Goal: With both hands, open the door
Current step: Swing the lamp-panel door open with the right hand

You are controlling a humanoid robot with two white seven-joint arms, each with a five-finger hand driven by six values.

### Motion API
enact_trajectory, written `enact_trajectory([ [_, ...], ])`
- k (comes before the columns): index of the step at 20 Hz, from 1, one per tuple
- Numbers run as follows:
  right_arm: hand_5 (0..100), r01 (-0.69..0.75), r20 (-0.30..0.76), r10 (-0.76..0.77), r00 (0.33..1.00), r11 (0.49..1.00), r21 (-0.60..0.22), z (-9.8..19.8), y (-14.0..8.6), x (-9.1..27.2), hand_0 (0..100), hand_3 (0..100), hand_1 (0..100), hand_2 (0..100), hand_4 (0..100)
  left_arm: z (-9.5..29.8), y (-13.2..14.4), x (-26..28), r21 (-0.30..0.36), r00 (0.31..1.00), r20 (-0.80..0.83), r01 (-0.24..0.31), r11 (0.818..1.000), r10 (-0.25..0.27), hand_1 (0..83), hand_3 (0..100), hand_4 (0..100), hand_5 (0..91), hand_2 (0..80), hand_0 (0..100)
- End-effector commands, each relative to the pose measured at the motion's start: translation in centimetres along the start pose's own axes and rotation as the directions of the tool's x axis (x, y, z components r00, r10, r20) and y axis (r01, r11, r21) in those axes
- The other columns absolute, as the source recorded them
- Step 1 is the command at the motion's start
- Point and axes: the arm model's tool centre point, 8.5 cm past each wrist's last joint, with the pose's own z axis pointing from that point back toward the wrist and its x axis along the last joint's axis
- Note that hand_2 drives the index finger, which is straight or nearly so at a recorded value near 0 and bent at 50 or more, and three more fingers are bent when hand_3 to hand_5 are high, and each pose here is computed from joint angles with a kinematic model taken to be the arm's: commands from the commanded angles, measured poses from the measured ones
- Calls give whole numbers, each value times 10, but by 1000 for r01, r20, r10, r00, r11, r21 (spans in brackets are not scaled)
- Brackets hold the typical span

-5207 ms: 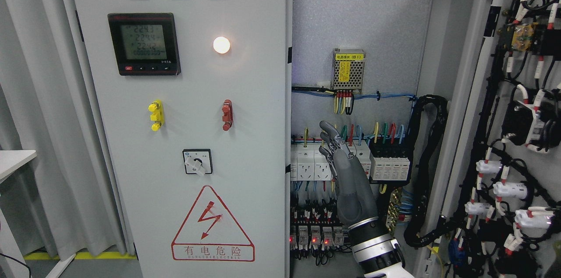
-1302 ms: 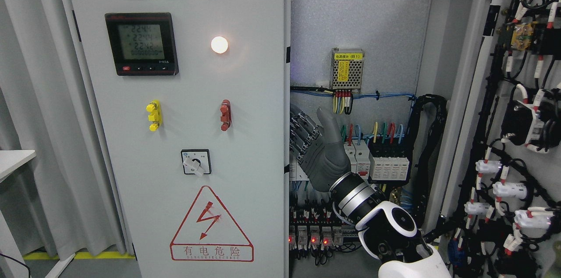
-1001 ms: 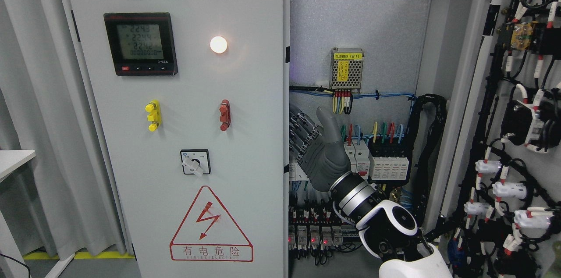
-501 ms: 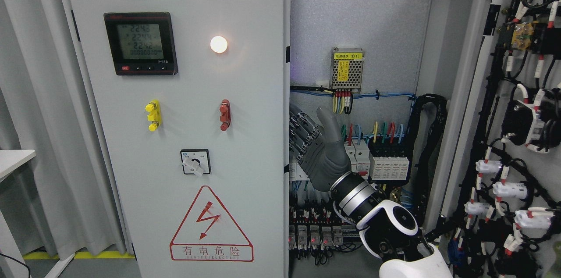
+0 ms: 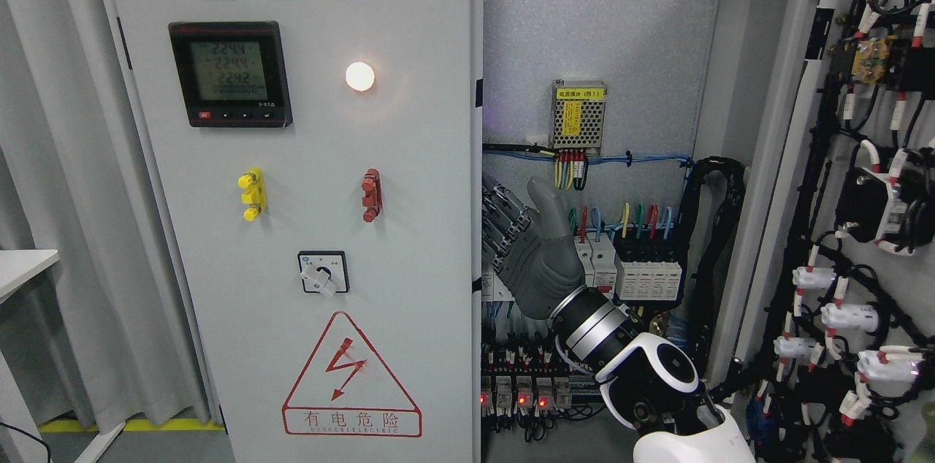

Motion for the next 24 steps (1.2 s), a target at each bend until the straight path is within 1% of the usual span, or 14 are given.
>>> enact_trajectory([
  [1,0,3,7,-3,1000,1000,30,2,0,3,218,0,0,0,0,0,3,0,5,1000,1,0,1000,0,0,28,37,0,27,296],
  [7,0,6,8,-6,1000,1000,30,5,1,1,218,0,0,0,0,0,2,0,3,1000,1,0,1000,0,0,27,38,0,27,296],
  [12,0,1,19,-3,1000,997,73,8,11,2,218,0,0,0,0,0,0,1,-1,1000,2,2,1000,-2,0,27,38,0,28,296],
  [15,0,4,19,-5,1000,997,83,12,16,-1,218,0,0,0,0,0,1,1,1,1000,2,1,1000,-1,0,27,38,0,28,296],
  [19,0,7,-7,-6,1000,992,126,14,37,-15,218,0,0,0,0,0,0,1,-1,1000,4,1,1000,-1,0,27,38,0,27,296],
  [21,0,12,-24,-9,1000,991,137,15,43,-23,219,0,0,0,0,0,0,2,-1,1000,5,1,1000,-1,0,27,38,0,27,295],
  [24,0,6,-18,-4,1000,987,162,14,53,-21,218,0,0,0,0,0,1,2,1,1000,5,1,1000,-1,0,27,37,0,27,296],
])
